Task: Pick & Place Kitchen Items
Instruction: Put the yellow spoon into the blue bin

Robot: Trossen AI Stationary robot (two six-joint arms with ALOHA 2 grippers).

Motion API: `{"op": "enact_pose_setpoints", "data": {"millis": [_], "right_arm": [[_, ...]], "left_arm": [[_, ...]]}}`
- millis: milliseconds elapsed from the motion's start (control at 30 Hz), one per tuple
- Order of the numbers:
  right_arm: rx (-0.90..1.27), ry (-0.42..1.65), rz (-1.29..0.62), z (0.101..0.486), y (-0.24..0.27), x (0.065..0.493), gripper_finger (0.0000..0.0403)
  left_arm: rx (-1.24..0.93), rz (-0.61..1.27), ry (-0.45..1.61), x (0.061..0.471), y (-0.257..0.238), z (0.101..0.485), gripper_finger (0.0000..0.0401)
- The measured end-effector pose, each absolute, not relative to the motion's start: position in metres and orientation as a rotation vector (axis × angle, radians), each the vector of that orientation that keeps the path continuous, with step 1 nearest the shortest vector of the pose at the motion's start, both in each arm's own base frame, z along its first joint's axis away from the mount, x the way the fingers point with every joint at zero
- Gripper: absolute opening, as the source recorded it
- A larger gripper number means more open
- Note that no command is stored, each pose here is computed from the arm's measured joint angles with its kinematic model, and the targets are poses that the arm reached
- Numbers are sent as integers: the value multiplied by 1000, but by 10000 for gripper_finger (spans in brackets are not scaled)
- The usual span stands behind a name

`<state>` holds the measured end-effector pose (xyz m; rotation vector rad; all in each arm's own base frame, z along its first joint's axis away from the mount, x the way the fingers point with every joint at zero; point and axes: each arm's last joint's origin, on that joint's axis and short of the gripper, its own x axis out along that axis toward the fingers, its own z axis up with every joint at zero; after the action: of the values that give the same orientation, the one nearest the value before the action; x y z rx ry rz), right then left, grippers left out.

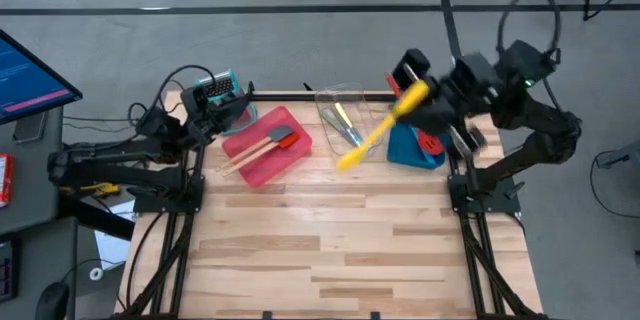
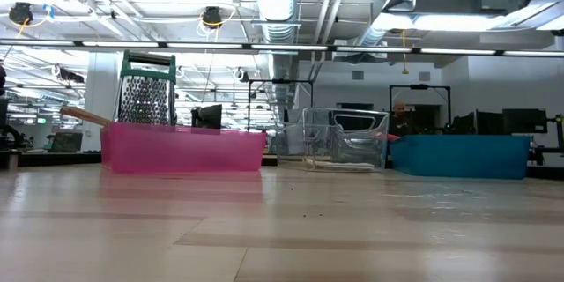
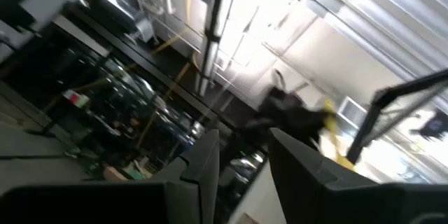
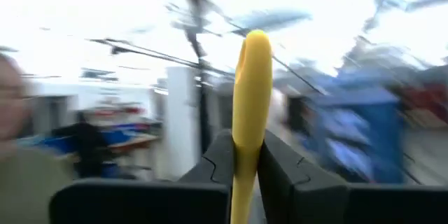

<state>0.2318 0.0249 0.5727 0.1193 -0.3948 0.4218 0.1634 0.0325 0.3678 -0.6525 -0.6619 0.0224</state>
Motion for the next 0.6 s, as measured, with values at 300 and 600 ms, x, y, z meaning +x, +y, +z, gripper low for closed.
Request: {"op": "enact_pose_setpoints", "data": {"millis": [300,600], "right_arm": [[-91,-463,710,573,52,229,35],[-73,-359,797,565,51,230,33]], "left_arm": [[-624,133,-699,160,49,367,108],[-597,189,-710,156,60,367,108]]}}
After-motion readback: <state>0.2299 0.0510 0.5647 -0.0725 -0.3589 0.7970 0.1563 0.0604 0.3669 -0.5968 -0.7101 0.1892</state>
